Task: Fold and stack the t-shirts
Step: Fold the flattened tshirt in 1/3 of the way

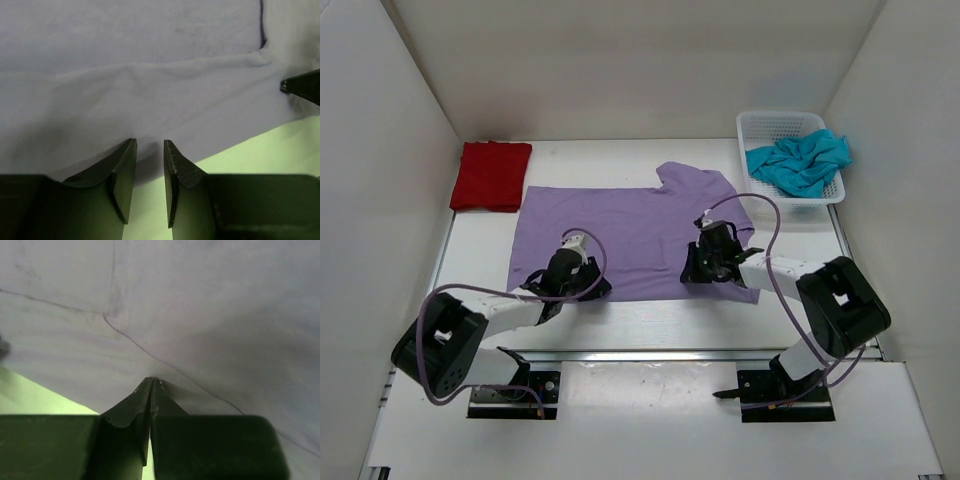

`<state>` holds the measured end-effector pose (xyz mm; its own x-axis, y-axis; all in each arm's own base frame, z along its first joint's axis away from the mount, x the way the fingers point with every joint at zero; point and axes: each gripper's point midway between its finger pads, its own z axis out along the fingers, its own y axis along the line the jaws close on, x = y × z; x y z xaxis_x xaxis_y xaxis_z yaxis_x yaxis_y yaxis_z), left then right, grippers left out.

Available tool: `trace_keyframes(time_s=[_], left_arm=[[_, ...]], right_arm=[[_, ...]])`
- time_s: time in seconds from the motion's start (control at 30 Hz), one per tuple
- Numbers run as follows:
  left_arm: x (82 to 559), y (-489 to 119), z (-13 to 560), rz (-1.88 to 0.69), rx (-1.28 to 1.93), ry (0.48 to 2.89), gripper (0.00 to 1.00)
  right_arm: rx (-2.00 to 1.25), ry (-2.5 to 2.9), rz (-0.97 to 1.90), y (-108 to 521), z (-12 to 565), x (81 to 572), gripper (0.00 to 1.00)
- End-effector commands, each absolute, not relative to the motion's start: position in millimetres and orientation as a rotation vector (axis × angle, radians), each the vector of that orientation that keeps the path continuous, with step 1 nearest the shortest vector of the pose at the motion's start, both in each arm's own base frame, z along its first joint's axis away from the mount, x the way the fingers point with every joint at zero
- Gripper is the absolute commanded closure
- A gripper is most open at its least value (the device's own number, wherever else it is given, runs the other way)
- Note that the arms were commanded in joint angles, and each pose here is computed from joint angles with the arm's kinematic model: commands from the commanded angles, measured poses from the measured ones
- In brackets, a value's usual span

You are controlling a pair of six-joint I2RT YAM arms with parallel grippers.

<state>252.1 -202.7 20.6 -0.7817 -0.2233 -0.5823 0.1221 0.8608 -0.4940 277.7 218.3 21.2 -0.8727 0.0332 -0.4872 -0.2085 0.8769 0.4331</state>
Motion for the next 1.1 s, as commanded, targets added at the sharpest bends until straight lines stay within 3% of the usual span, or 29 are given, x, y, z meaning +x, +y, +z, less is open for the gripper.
trace_keyframes(time_s=[0.0,0.1,0.2,0.33,0.4,0.47,0.53,0.67,0.87,0.9,0.93,1.07], left_arm=[[222,-181,4,-0.673,-0.102,2.449,0.60],[207,-173,8,-0.670,-0.121,2.430,0.60],[205,-172,19,-0.718,-0.152,2.382,0.59],[232,-179,60,-0.731,-0.129,2.295,0.58],[249,-184,80,-0.733,-0.103,2.251,0.58],[262,-189,93,-0.756,-0.100,2.218,0.58],[263,-195,96,-0.790,-0.095,2.205,0.58],[259,-203,90,-0.815,-0.080,2.204,0.58],[252,-208,79,-0.831,-0.051,2.234,0.58],[252,-209,80,-0.839,-0.050,2.233,0.58],[252,-208,77,-0.826,-0.042,2.236,0.59],[249,-210,71,-0.846,-0.052,2.257,0.59]], right_arm=[[-0.180,2.591,0.635,211,17,250,1.00],[-0.210,2.598,0.653,215,25,236,1.00],[-0.197,2.521,0.737,221,57,250,0.89],[-0.118,2.312,0.780,220,119,327,0.79],[-0.081,2.278,0.700,208,128,374,0.79],[-0.050,2.269,0.614,192,132,439,0.93],[-0.010,2.247,0.540,178,130,486,1.00],[0.035,2.262,0.462,160,116,571,0.99],[0.029,2.286,0.321,142,101,648,0.74],[0.060,2.341,0.309,136,71,649,0.69],[0.058,2.275,0.319,137,97,659,0.66],[0.097,2.330,0.318,123,72,650,0.58]])
